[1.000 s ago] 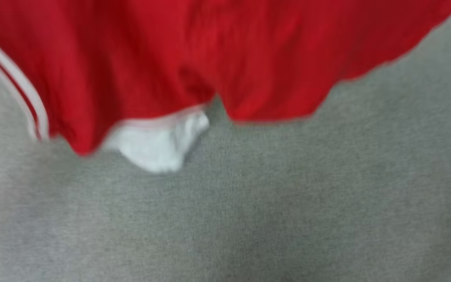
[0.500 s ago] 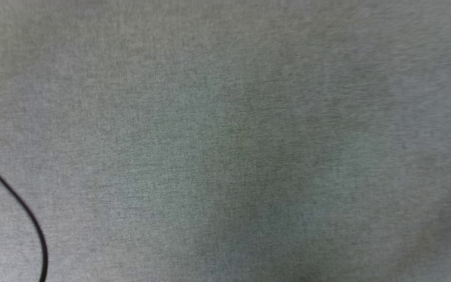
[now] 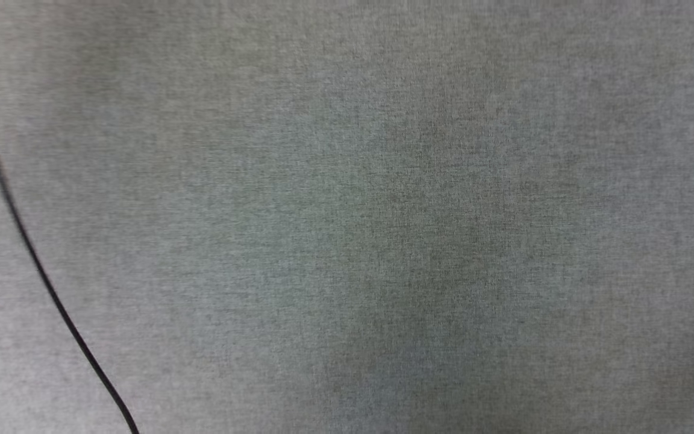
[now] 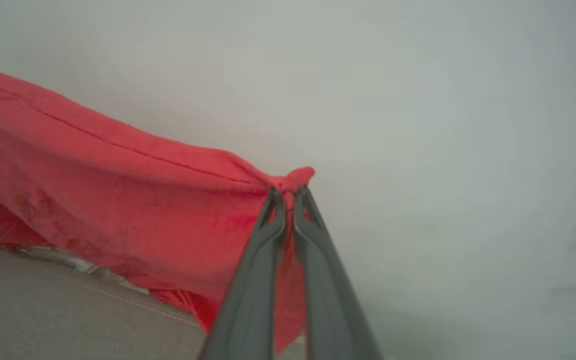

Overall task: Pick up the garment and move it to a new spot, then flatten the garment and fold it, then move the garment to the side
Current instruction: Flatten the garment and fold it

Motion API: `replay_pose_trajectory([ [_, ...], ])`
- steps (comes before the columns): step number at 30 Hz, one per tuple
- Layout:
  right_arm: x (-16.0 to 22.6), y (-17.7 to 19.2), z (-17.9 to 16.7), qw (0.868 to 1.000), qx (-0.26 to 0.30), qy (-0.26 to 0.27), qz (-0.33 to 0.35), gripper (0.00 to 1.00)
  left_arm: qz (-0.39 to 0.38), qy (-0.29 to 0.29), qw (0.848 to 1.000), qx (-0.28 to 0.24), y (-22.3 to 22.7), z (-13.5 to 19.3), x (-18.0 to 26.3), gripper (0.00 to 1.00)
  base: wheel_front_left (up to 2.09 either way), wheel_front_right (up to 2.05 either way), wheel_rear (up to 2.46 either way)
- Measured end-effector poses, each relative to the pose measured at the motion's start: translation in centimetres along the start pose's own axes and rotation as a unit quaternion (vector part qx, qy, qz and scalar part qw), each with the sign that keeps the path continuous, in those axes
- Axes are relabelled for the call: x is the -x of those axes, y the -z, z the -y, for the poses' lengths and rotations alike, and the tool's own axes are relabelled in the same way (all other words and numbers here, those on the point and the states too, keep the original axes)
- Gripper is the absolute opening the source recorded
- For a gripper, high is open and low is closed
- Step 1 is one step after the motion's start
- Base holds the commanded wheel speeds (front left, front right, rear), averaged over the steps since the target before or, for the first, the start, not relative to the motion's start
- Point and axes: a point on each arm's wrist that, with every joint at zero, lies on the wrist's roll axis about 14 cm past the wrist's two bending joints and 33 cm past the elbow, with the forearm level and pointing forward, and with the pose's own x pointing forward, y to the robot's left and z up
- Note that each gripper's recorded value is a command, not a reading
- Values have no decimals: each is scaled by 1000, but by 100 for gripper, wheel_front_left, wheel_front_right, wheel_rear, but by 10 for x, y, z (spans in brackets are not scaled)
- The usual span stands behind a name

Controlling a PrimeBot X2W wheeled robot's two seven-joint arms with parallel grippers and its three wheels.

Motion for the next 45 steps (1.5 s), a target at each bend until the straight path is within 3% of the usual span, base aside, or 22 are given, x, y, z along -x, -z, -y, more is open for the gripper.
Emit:
replay_pose_trajectory([
  [7, 47, 62, -30, 997, -29, -29, -67, 0, -83, 6, 994, 73, 47, 40, 78, 0, 0, 0, 0],
  [14, 111, 96, -49, 988, -52, -49, -137, 0, -173, -10, 976, 132, 63, 79, 181, 0, 0, 0, 0],
  [28, 220, 95, -70, 976, -84, -73, -186, 0, -288, -32, 941, 176, 18, 89, 343, 0, 0, 0, 0],
  [42, 320, 85, -69, 966, -108, -75, -221, 0, -390, 7, 892, 229, -33, 122, 449, 0, 0, 0, 0],
  [45, 339, 85, -64, 965, -89, -80, -234, 0, -408, 14, 879, 245, -38, 131, 466, 0, 0, 0, 0],
])
